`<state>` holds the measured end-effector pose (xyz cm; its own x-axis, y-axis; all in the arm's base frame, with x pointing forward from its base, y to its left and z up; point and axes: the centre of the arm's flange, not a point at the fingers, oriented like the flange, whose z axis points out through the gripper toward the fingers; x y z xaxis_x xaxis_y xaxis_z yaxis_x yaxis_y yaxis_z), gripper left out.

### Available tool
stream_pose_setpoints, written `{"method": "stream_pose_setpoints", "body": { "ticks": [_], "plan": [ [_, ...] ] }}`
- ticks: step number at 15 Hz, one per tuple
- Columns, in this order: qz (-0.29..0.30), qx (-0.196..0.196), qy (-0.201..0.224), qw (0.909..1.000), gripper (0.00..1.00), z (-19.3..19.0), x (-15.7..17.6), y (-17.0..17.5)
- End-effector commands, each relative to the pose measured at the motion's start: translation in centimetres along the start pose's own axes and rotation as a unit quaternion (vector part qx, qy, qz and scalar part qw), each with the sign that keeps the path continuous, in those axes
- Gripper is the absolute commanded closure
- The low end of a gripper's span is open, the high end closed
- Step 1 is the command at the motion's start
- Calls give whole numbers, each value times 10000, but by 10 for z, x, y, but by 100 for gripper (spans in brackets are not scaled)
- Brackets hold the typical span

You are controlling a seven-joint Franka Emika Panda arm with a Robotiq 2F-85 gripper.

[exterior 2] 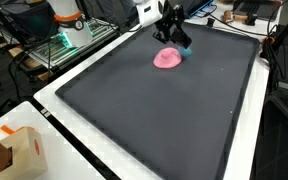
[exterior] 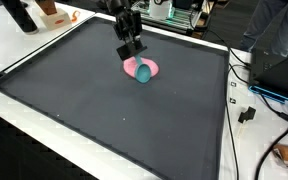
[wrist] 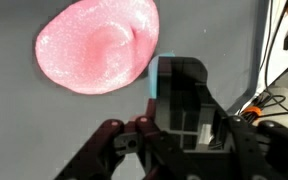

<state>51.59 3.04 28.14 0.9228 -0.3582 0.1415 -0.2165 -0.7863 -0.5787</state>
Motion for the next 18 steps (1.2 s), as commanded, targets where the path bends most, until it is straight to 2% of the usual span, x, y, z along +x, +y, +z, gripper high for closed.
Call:
{"method": "stream_pose_setpoints", "body": {
  "ticks": [1,10,18],
  "plan": [
    [-1,6,288,9996,74,-4,-17,-1],
    [-58,127,394,9991,74,0,-24,-3],
    [-171,69,272,9995,74,-10,-25,-16]
  ]
}}
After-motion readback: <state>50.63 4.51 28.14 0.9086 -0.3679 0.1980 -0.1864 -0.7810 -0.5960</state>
